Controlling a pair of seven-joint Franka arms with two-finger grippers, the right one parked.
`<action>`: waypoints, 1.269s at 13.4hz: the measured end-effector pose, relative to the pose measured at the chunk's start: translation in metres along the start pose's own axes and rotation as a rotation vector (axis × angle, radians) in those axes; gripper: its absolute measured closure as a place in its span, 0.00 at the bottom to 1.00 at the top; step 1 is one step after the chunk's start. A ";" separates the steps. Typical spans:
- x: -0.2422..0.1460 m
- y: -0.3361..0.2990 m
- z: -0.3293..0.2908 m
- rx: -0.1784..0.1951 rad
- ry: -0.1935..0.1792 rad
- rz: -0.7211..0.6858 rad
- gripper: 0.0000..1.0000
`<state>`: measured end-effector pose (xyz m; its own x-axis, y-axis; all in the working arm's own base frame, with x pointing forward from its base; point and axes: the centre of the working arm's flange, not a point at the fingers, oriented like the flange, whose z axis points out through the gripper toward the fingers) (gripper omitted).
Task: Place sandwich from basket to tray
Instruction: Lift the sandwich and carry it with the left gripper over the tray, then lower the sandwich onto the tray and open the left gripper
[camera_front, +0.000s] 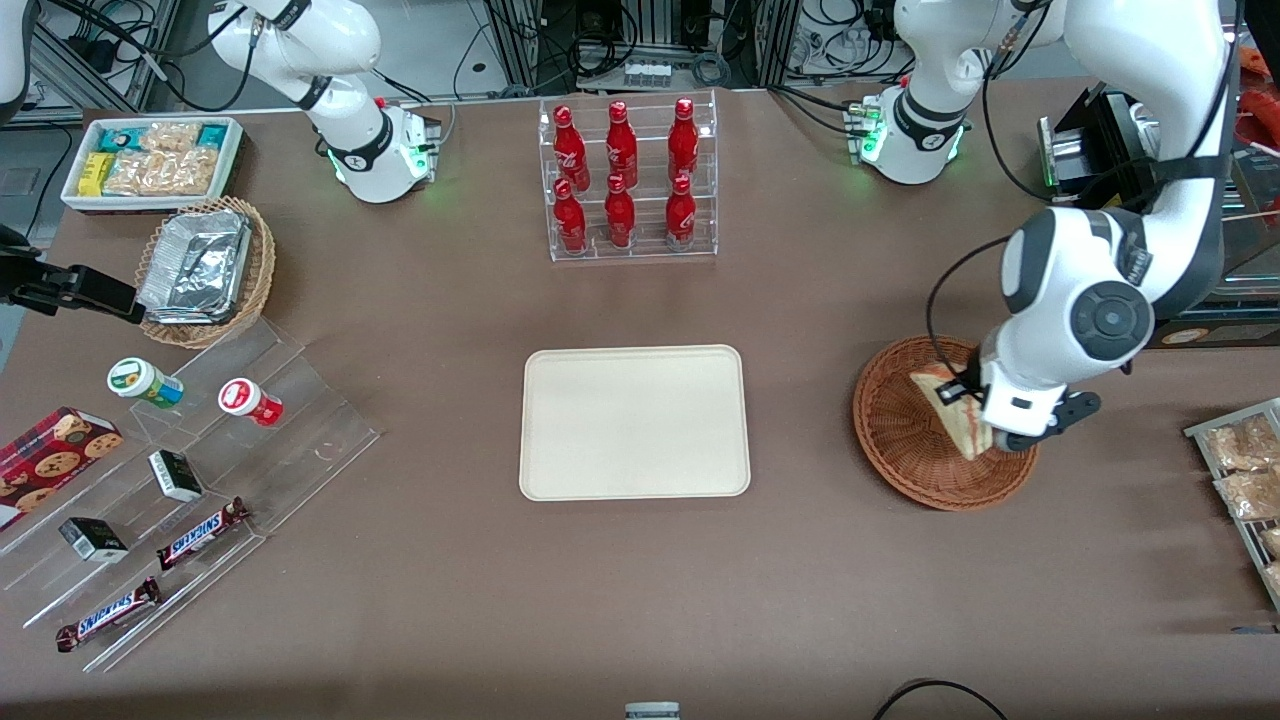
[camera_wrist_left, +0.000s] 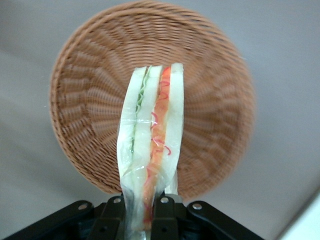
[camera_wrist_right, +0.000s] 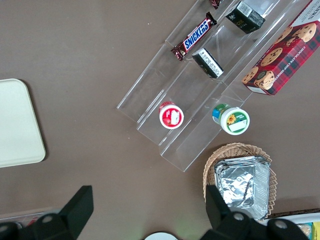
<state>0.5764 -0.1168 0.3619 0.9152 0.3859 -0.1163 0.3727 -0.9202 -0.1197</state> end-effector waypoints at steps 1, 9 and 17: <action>-0.015 0.025 -0.008 -0.001 0.014 0.048 0.83; -0.137 0.207 -0.025 -0.036 0.079 0.345 0.83; -0.188 0.351 0.048 -0.046 0.093 0.344 0.83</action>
<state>0.5277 -0.5096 0.2942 0.9976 0.0470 -0.0517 0.0447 -0.9980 -0.0440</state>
